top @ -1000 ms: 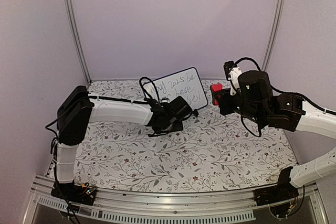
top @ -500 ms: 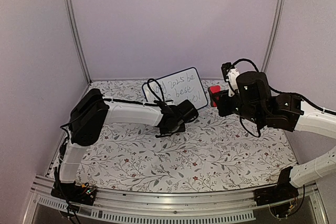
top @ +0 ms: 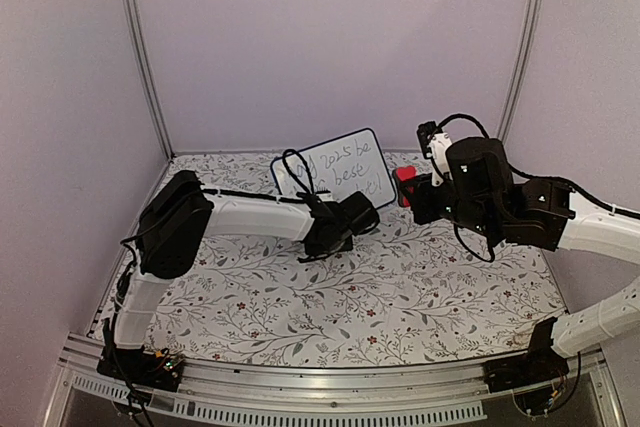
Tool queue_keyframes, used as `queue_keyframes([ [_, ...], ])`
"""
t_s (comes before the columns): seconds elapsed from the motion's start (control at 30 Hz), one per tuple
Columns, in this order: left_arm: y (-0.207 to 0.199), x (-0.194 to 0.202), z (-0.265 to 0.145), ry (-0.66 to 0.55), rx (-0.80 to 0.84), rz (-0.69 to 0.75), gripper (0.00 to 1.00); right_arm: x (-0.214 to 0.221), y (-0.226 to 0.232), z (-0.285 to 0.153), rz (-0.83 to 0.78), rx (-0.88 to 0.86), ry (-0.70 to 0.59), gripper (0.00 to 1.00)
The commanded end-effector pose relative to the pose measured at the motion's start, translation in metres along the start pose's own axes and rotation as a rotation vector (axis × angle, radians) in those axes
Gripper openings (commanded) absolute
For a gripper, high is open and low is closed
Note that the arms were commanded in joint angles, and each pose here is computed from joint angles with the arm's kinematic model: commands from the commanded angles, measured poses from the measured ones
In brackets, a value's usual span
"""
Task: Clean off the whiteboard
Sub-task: Move the whiteboard to the center of the board.
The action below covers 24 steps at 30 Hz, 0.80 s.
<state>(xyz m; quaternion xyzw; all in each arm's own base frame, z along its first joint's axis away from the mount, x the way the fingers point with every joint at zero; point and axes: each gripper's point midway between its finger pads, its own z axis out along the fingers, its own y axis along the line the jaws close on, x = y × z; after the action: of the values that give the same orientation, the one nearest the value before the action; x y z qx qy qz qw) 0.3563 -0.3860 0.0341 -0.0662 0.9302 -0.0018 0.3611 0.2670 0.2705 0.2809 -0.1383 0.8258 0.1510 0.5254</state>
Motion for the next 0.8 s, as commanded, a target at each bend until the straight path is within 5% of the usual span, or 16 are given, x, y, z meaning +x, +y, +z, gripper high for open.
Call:
queue_keyframes([
  [0.0, 0.003, -0.004, 0.011, -0.021, -0.030, -0.007, 0.49, 0.002, 0.000, 0.002, -0.007, -0.002, 0.004, 0.18],
  [0.77, 0.019, 0.001, 0.033, -0.014, -0.083, -0.014, 0.34, 0.008, 0.007, 0.008, -0.012, -0.030, 0.026, 0.17],
])
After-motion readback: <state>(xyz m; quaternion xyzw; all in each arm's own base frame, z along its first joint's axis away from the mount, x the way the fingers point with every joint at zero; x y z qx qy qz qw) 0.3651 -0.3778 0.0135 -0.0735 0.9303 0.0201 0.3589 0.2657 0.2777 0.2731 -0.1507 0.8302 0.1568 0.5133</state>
